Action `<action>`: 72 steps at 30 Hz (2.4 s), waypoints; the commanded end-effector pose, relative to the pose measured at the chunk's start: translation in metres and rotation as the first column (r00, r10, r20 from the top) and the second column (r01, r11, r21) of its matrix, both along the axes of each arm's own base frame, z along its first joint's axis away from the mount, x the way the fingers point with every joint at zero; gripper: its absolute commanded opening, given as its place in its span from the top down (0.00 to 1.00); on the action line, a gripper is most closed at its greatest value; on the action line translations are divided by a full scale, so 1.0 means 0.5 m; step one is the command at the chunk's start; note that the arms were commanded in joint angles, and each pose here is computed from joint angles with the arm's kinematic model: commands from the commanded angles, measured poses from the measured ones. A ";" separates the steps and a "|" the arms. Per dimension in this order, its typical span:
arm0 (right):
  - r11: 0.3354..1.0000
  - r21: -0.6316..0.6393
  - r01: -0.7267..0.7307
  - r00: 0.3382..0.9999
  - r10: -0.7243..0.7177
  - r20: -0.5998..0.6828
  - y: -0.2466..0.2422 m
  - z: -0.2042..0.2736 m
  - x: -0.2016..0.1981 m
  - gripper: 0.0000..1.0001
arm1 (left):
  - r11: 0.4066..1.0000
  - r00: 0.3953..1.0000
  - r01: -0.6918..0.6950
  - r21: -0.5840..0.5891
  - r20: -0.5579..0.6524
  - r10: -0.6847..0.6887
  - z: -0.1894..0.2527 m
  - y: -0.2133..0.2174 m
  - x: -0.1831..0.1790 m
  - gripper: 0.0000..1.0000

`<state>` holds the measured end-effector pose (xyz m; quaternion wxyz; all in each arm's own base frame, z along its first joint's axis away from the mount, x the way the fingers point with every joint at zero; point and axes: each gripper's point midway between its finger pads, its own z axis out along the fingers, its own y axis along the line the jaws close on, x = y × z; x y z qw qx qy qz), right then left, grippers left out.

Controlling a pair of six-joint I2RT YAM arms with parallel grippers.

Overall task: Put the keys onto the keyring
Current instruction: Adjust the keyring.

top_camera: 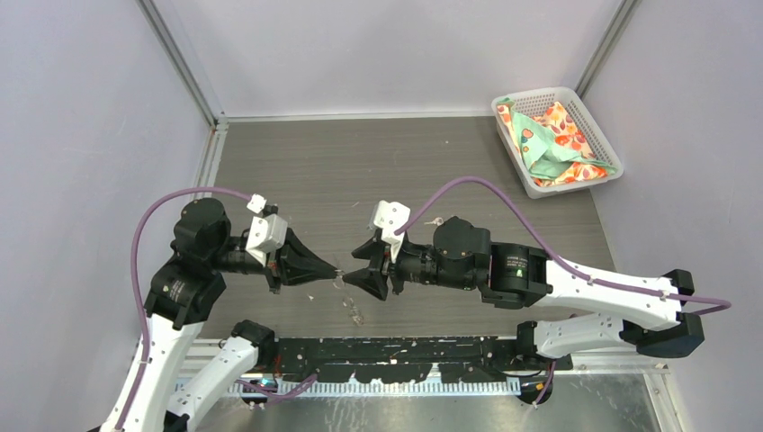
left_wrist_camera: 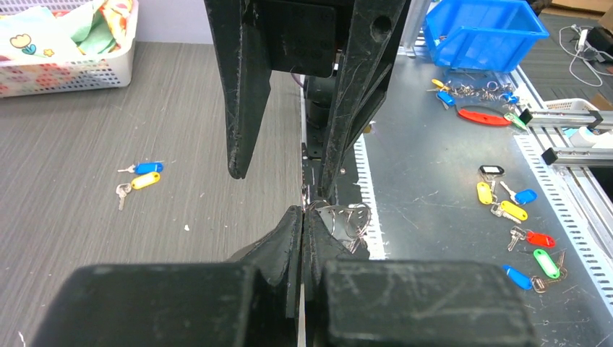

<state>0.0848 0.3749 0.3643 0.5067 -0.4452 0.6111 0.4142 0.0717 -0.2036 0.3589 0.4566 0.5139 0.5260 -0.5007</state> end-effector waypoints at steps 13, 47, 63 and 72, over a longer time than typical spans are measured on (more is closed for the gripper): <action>1.000 0.015 0.008 1.000 -0.008 -0.002 0.006 0.013 0.004 0.50 | 1.000 0.999 -0.014 -0.011 0.051 0.015 0.010 0.000 0.007 1.00; 0.998 0.029 0.047 0.998 -0.048 0.040 -0.042 0.060 0.027 0.53 | 1.000 0.999 0.015 -0.017 0.038 -0.014 0.016 -0.002 0.001 1.00; 0.996 0.090 0.026 0.994 -0.016 -0.110 -0.009 0.019 0.007 0.55 | 1.000 0.998 -0.008 -0.022 0.055 0.009 0.022 -0.002 0.007 1.00; 0.994 0.110 -0.009 0.991 0.024 -0.131 0.028 0.015 0.001 0.57 | 1.000 0.998 -0.017 -0.022 0.061 0.018 0.019 -0.001 0.009 0.99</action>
